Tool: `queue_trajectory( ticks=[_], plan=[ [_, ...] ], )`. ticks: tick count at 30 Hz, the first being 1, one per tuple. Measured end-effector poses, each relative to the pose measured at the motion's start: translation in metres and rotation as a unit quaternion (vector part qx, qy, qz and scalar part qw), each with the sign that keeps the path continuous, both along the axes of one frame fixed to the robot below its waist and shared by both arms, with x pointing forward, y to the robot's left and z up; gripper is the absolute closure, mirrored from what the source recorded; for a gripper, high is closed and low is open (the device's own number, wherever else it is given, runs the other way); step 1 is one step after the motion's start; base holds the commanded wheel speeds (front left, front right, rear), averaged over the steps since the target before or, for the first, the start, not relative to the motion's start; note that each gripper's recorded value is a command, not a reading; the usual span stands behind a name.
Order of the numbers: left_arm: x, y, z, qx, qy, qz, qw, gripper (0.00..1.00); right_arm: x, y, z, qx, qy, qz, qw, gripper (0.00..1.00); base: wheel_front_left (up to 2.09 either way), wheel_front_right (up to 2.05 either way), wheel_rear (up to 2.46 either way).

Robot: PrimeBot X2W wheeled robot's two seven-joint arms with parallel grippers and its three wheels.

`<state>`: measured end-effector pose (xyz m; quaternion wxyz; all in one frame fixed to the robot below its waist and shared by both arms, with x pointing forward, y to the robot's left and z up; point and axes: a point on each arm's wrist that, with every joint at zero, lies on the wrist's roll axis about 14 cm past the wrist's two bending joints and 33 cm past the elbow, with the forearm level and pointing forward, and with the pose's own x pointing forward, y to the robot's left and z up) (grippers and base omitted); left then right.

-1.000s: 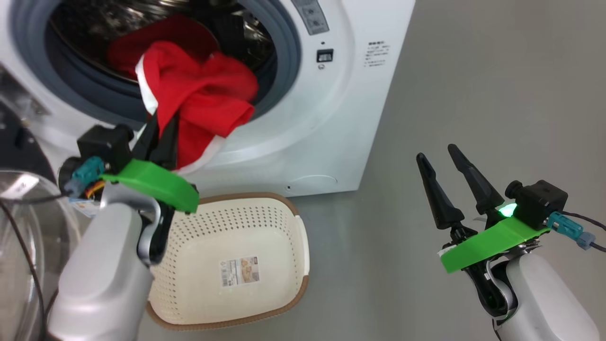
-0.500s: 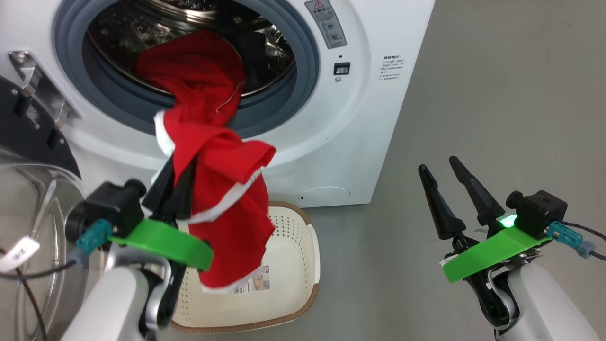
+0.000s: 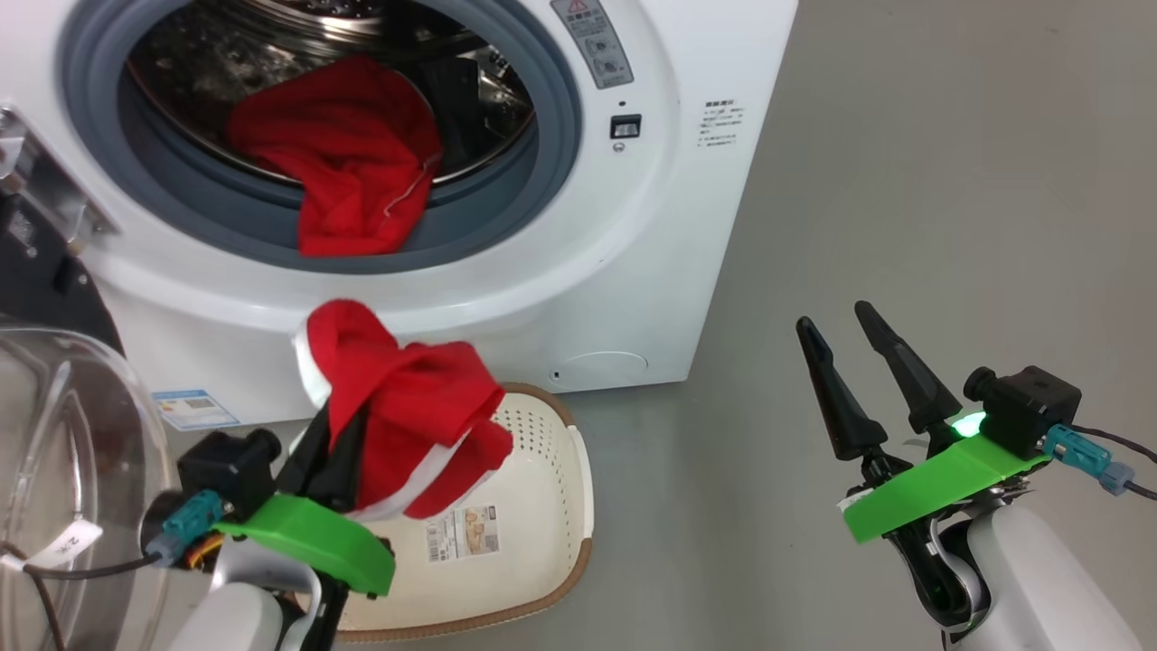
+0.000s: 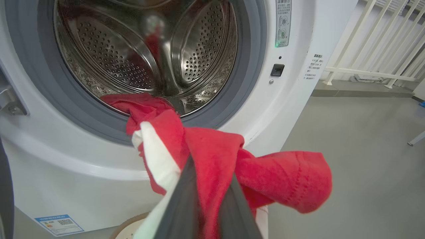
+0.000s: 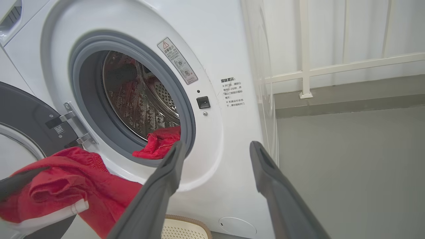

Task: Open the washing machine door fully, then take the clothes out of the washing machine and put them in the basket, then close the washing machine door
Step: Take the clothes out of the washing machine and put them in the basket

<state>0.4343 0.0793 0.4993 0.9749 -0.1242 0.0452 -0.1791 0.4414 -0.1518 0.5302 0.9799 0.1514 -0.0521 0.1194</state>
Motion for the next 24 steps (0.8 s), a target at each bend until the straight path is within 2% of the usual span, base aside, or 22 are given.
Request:
queue_trajectory(
  ticks=[6,14,24],
  plan=[
    [0.002,0.004,-0.05,0.013,0.061,0.0,0.998,1.0,-0.001,-0.008,-0.007,-0.002,0.009,-0.01,1.0,0.0,0.0,0.0,0.0],
    [0.011,0.002,-0.091,0.025,0.11,-0.002,0.994,1.0,-0.001,-0.018,-0.018,-0.005,0.023,-0.023,0.999,0.0,0.0,0.0,0.0],
    [0.018,-0.003,-0.147,0.034,0.193,0.0,0.981,1.0,0.003,-0.031,-0.027,-0.009,0.034,-0.041,0.999,0.0,0.0,0.0,0.0]
  ],
)
